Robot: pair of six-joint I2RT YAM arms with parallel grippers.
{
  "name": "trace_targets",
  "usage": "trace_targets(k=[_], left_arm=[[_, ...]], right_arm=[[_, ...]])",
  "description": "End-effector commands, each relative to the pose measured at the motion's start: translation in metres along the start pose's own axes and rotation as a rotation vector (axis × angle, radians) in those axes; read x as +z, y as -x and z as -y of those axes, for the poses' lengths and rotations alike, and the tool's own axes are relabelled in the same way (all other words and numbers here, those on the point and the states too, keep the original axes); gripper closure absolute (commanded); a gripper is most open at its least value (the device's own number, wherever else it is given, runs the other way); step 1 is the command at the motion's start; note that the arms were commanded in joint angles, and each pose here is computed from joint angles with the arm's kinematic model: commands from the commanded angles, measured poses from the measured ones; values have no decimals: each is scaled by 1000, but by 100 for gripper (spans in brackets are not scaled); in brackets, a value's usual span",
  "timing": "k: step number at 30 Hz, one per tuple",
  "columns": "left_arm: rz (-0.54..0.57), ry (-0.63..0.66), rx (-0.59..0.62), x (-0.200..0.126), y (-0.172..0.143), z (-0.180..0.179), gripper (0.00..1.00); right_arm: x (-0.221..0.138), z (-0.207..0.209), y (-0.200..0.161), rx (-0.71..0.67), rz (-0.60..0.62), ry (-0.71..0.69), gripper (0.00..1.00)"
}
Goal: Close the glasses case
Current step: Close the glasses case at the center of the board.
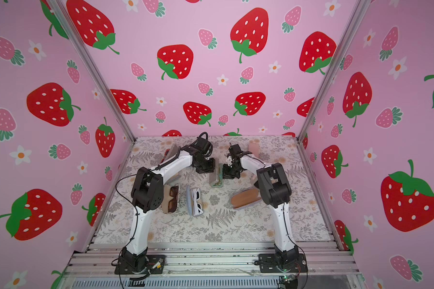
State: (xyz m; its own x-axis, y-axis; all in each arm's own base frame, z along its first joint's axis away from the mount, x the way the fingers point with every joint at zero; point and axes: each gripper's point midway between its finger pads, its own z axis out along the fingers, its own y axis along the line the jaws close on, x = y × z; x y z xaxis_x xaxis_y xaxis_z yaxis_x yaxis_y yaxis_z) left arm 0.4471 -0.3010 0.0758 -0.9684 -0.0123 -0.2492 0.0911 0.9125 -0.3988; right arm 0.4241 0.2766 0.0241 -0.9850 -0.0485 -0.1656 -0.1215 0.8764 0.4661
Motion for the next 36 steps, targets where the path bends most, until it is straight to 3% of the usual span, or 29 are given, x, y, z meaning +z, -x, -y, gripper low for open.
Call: trace_targets(k=[1, 9, 15, 16, 21, 24, 36], left_arm=[[-33, -7, 8, 9, -6, 7, 100], [-27, 9, 4, 9, -6, 5, 100], [26, 24, 10, -15, -2, 6, 100], [35, 23, 10, -20, -2, 7, 96], [73, 36, 20, -37, -6, 9, 26], [57, 58, 39, -34, -16, 10, 0], [-20, 226, 128, 4, -47, 1, 1]], right_arm=[[9, -11, -4, -7, -24, 34, 90], [3, -4, -4, 3, 5, -9, 90], [-26, -4, 0, 0, 89, -52, 88], [-32, -5, 0, -3, 101, -57, 87], [-72, -12, -3, -27, 174, -71, 83], [-98, -18, -7, -44, 213, -72, 81], [-181, -26, -34, -87, 343, -104, 75]])
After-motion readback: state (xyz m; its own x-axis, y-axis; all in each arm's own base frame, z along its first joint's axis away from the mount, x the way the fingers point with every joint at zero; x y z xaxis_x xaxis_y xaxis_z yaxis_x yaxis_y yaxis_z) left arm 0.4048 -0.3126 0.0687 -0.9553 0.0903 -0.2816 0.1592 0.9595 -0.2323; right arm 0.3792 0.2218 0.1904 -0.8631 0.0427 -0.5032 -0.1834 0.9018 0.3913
